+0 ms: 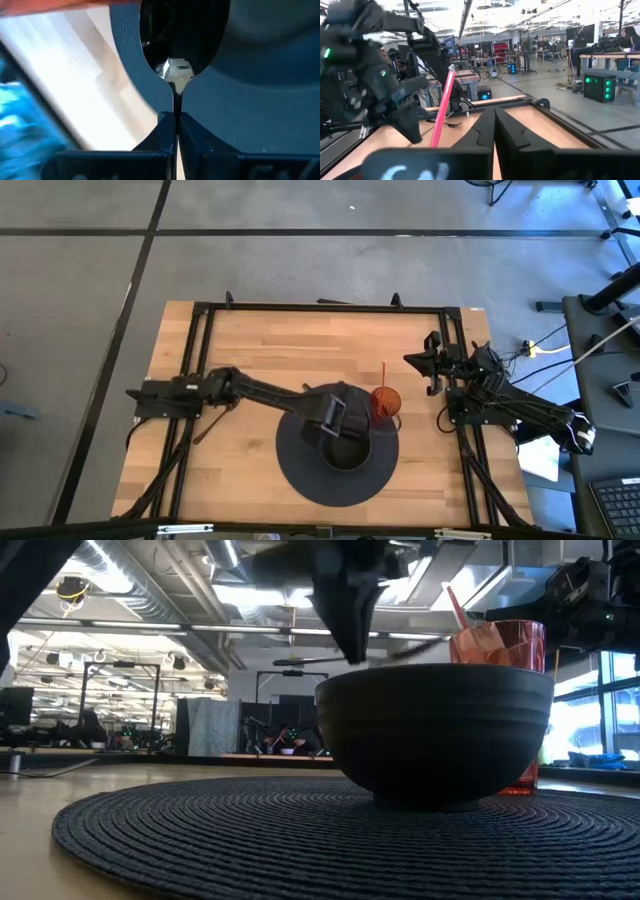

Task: Pick & Place Utensil
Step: Put the black spoon into the black bowl

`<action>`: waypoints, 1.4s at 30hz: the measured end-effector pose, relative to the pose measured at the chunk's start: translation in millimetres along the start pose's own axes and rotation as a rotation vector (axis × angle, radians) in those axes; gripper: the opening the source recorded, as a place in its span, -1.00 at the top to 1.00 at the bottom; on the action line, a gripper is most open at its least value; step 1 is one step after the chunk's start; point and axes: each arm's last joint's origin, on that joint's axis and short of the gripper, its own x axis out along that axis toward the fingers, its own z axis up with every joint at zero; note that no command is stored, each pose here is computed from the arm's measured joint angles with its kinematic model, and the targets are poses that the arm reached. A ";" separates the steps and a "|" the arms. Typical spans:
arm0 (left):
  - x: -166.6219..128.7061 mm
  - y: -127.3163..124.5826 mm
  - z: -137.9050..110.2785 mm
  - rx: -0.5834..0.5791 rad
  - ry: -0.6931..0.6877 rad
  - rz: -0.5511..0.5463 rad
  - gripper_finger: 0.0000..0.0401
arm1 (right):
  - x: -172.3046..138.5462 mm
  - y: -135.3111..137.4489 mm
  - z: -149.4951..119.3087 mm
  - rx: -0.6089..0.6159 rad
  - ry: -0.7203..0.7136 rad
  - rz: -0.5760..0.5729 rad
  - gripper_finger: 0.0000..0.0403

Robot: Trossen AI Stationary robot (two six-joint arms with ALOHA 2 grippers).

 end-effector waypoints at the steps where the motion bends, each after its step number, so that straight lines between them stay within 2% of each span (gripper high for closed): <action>1: 3.9 -4.8 2.7 0.055 0.038 0.028 0.98 | 0.0 0.0 -0.1 0.002 0.001 0.000 0.97; 5: 17.2 -20.9 12.6 0.231 0.158 0.155 0.98 | 0.0 -0.1 -0.6 0.005 0.006 -0.001 0.91; 7: 17.9 -25.4 15.4 0.281 0.180 0.194 0.98 | 0.0 -0.2 -0.9 0.018 0.009 -0.002 0.90; 18: -0.8 -54.0 35.0 0.494 0.115 0.295 0.98 | 0.0 -0.2 -1.2 0.032 0.011 -0.002 0.89; 23: -0.6 -57.6 39.1 0.500 0.094 0.300 0.98 | 0.0 -0.2 -1.2 0.048 0.011 -0.002 0.89; 28: 1.3 -58.4 39.2 0.469 0.041 0.208 0.92 | -0.1 -0.6 -3.3 0.059 0.032 -0.006 0.88; 33: 1.4 -59.6 39.5 0.452 0.021 0.174 0.89 | -0.1 -1.0 -5.5 0.062 0.053 -0.011 0.88; 42: 1.6 -59.6 39.2 0.485 0.023 0.167 0.88 | -0.2 -1.0 -5.5 0.058 0.053 -0.011 0.88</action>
